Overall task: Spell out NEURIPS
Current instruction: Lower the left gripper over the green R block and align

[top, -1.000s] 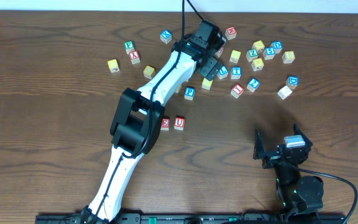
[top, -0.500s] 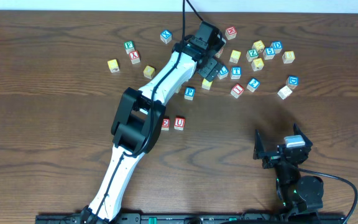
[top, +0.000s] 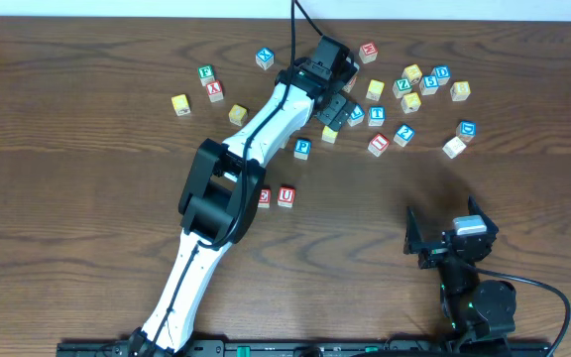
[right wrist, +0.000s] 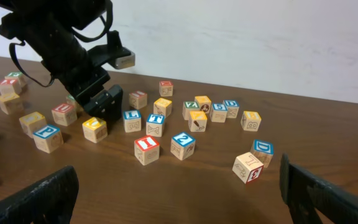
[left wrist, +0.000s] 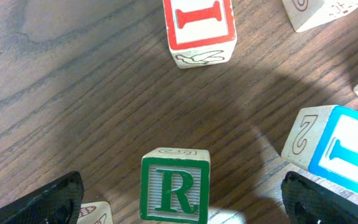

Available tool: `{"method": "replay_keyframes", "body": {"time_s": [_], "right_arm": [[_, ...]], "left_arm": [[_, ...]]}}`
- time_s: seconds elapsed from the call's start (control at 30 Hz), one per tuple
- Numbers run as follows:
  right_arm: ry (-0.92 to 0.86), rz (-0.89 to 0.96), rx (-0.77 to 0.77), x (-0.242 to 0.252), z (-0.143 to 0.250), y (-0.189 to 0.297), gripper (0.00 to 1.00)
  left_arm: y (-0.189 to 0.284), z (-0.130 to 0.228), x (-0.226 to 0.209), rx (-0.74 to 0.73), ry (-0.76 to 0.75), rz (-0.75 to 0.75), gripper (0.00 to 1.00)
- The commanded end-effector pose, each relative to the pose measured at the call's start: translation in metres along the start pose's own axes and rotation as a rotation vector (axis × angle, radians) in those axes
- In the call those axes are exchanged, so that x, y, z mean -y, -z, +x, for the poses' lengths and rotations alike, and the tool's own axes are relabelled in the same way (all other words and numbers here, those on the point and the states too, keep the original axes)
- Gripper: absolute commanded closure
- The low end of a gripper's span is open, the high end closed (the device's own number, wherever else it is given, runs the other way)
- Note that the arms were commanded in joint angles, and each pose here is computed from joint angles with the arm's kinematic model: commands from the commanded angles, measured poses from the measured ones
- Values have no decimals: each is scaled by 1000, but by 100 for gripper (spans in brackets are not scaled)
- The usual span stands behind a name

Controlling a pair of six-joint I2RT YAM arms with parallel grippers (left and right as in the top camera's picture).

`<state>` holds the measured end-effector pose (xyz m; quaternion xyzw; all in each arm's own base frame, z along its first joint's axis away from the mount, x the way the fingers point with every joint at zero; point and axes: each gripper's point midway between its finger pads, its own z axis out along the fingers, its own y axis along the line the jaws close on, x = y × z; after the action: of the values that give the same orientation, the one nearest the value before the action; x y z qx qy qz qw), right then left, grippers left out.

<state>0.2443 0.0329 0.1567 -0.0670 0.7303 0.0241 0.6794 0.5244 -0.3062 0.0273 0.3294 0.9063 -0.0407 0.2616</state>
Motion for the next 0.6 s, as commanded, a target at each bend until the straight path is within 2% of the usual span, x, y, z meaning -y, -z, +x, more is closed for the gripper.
{"method": "replay_keyframes", "body": {"time_s": [0.0,0.57], "right_arm": [[-13,16,-1,3,0,0,1],[-14,16,0,3,0,0,1]], "left_arm": [[-2,-3,4,12,12,37,0],[-15,5,7,-9,31,43,1]]}}
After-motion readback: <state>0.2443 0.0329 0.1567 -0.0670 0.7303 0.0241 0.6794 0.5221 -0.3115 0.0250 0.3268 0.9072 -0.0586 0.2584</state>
